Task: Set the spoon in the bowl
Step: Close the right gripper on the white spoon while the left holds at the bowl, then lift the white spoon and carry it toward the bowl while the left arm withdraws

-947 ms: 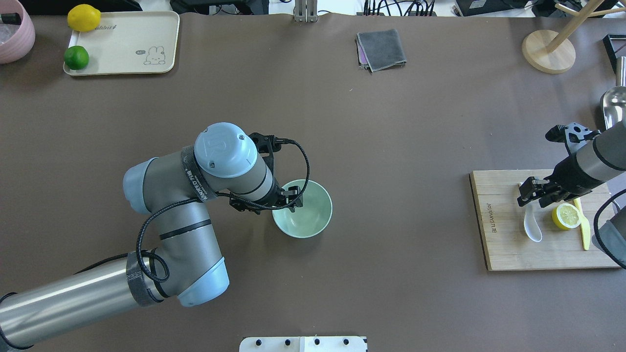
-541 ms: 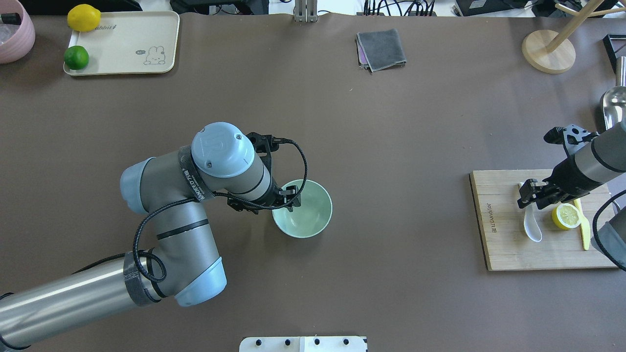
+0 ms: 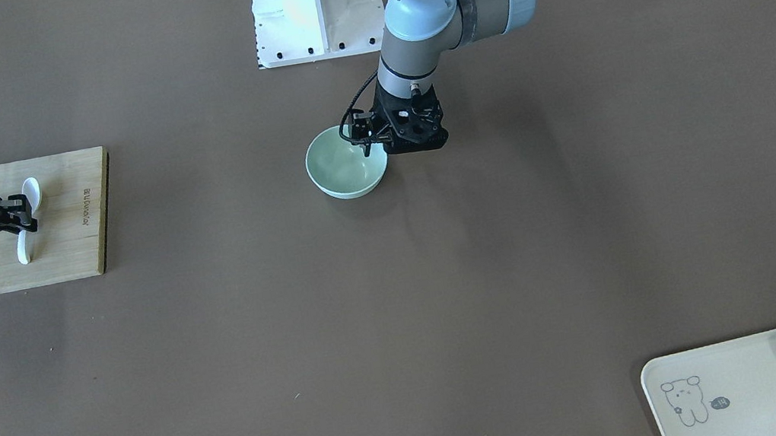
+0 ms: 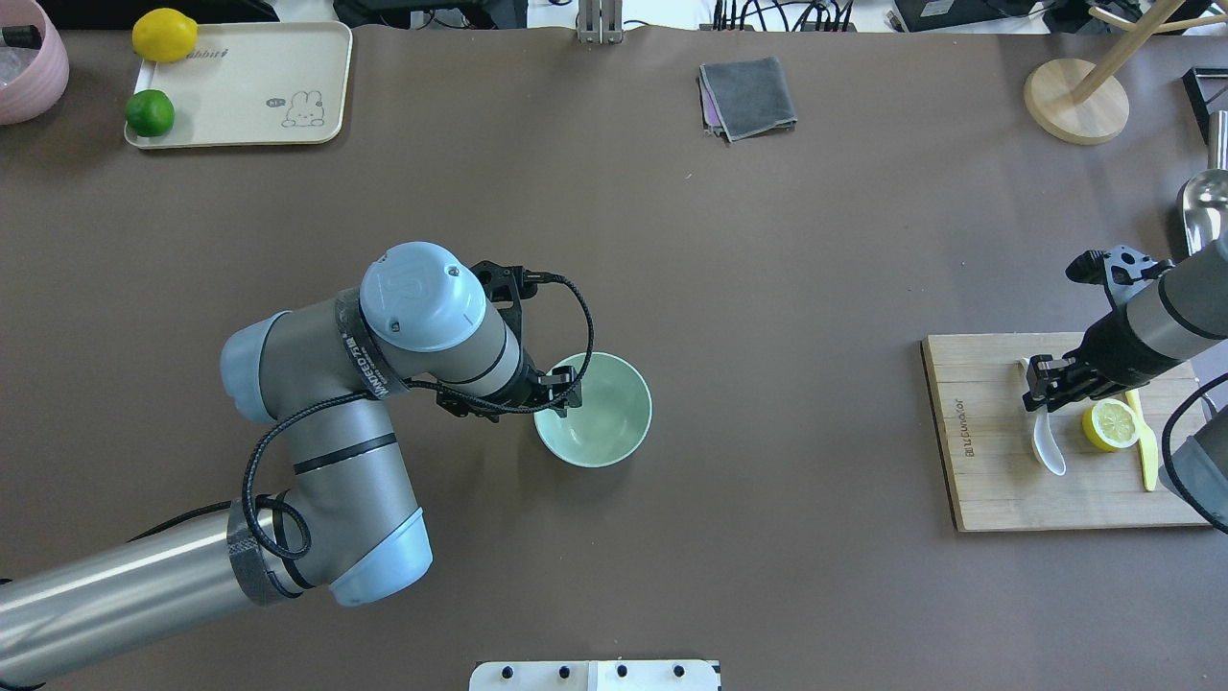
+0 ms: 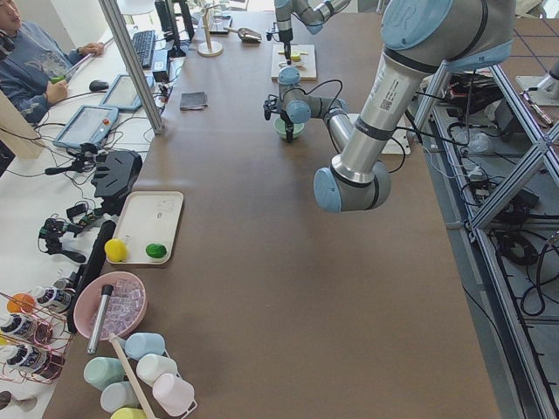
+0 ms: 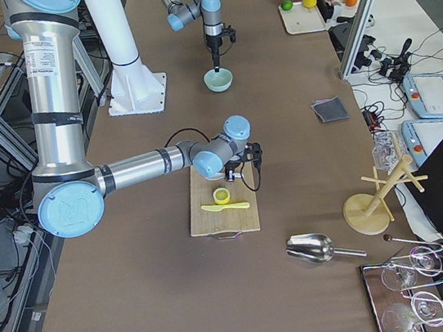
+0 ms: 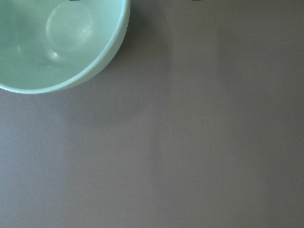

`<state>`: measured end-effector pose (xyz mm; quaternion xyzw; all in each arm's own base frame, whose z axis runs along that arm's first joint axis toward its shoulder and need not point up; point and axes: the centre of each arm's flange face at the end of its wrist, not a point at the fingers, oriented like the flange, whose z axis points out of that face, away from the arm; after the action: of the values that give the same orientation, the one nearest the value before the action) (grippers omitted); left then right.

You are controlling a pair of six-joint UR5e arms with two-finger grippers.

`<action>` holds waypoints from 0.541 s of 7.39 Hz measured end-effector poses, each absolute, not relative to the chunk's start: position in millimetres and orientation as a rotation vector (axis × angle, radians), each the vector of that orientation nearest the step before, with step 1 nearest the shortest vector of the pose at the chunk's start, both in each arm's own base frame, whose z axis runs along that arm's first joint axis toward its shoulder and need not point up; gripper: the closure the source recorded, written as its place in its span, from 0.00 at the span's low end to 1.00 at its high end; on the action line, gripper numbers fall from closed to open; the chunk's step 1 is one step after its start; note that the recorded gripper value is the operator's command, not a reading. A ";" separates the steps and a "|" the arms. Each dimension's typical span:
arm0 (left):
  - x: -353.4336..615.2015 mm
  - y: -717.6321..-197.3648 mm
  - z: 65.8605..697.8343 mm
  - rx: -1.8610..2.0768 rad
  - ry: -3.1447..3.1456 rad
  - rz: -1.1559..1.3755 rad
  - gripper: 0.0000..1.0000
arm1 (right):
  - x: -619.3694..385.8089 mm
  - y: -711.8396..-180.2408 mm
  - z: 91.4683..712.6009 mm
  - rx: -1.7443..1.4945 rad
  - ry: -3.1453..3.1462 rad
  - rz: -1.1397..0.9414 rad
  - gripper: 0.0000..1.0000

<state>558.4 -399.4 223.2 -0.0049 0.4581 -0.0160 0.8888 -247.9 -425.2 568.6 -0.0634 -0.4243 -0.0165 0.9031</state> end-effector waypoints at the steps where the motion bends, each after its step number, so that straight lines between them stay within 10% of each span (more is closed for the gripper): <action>1: 557.6 -398.9 223.9 -0.011 0.951 -0.033 0.17 | -247.8 -425.2 568.1 -0.131 -0.878 -0.034 1.00; 4: 538.3 -398.5 222.2 0.001 0.969 -0.033 0.09 | -249.0 -427.3 554.0 -0.112 -0.895 -0.044 1.00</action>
<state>538.3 -398.5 222.2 0.0003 0.4656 -0.0161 0.8848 -249.0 -427.3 554.0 -0.0543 -0.4323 -0.0213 0.8999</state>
